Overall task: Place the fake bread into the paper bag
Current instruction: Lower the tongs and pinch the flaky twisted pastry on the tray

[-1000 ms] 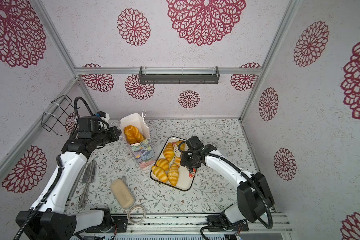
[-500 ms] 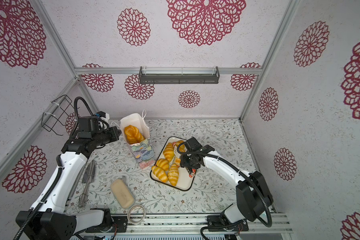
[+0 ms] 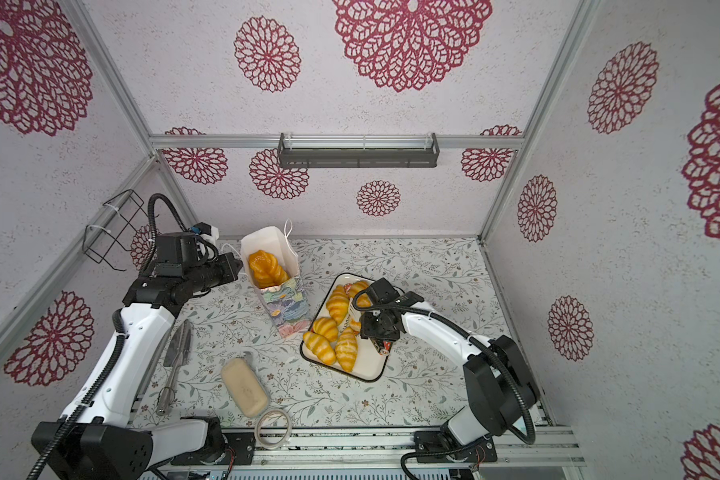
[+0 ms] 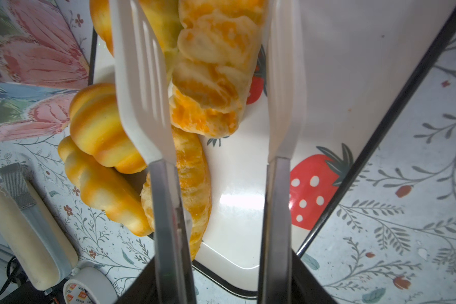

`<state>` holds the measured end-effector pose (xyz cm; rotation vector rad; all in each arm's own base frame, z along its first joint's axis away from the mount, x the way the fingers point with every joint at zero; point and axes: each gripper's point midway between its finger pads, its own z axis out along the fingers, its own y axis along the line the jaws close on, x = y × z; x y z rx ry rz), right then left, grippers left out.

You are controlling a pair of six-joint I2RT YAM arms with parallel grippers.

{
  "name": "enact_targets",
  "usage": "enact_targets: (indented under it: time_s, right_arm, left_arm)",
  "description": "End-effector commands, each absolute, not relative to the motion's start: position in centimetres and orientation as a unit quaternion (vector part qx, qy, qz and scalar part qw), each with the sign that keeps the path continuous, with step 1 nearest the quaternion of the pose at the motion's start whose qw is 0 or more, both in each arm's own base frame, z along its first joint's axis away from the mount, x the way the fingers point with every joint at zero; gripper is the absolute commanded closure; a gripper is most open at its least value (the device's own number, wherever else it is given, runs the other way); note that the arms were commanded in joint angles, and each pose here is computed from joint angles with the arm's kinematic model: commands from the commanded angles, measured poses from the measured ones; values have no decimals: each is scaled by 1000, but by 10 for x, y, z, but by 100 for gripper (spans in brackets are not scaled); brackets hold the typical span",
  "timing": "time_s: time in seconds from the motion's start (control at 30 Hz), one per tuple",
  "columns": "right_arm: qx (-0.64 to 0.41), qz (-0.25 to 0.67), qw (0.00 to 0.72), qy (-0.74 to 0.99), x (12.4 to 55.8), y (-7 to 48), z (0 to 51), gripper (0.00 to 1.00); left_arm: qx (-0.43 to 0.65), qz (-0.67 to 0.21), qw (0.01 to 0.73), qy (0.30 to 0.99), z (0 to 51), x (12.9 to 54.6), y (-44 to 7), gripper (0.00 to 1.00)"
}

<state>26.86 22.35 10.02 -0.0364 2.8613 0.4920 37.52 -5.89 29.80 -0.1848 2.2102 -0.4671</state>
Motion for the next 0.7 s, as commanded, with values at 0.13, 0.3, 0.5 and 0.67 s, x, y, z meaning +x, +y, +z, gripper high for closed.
enact_targets:
  time_s: [0.13,0.3,0.5,0.67]
  right_arm:
    - [-17,171,129,977,274,231,104,44]
    - [-18,166,131,977,273,228,104,49]
    - [-17,166,137,977,272,225,108,57]
    - [-17,159,145,976,272,220,114,61]
  left_arm:
    - [-68,-186,437,877,304,373,-58,100]
    - [-69,-186,436,878,303,373,-57,100]
    - [-70,-187,436,878,303,374,-57,100]
    - [-69,-187,435,878,302,374,-57,100]
